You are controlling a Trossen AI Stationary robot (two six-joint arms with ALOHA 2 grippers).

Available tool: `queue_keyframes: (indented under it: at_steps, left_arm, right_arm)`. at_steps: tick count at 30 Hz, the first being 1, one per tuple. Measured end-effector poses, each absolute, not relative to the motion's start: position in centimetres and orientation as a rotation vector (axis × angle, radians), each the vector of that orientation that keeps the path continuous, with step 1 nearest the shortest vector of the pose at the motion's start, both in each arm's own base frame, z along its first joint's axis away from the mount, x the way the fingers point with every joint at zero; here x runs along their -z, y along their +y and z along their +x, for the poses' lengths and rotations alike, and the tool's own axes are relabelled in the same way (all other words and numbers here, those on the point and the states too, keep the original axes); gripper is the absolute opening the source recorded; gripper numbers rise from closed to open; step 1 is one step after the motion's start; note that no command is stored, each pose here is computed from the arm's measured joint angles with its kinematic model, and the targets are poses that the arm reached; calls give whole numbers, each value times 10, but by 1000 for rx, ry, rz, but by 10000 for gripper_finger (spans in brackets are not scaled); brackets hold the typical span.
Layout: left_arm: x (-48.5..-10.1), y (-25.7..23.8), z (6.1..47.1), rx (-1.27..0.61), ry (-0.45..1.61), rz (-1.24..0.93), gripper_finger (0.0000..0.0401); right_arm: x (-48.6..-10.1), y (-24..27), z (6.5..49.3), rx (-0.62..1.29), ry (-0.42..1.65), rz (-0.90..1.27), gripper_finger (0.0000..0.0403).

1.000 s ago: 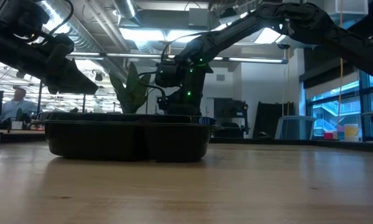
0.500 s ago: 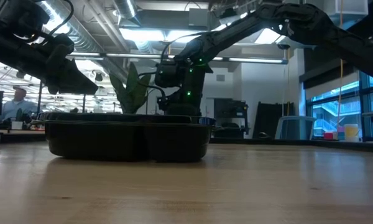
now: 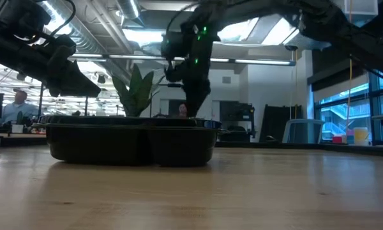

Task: Pick and placing Produce into tupperware
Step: Put the blackberry into the black bin

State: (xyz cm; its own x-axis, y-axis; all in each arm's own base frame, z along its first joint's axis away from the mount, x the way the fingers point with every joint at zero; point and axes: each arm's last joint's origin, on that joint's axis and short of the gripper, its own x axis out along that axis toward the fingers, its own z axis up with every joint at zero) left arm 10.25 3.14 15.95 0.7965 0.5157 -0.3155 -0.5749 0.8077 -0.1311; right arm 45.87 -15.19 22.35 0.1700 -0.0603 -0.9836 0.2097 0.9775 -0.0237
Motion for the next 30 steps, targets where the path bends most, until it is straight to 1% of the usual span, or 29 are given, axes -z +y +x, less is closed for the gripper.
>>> queue_keyframes:
  at_steps: [2,9,16,20,23,26,30]
  left_arm:
    - [-159,31,102,-591,273,-226,147]
    - [-159,31,102,-591,273,-225,147]
    - [-159,31,102,-589,276,-217,147]
    - [-159,31,102,-586,282,-196,147]
    - [-159,31,102,-582,290,-170,147]
    - [-159,31,102,-580,294,-157,147]
    - [-159,31,102,-579,295,-153,147]
  right_arm:
    - [-233,-141,456,163,1390,140,100]
    - [-246,-86,464,116,1379,131,100]
    - [-246,-29,473,82,1360,130,102]
    - [-246,-3,474,92,1362,164,100]
    - [-237,9,472,123,1395,203,102]
    - [-220,19,468,149,1457,237,103]
    - [-198,27,469,129,1480,344,104]
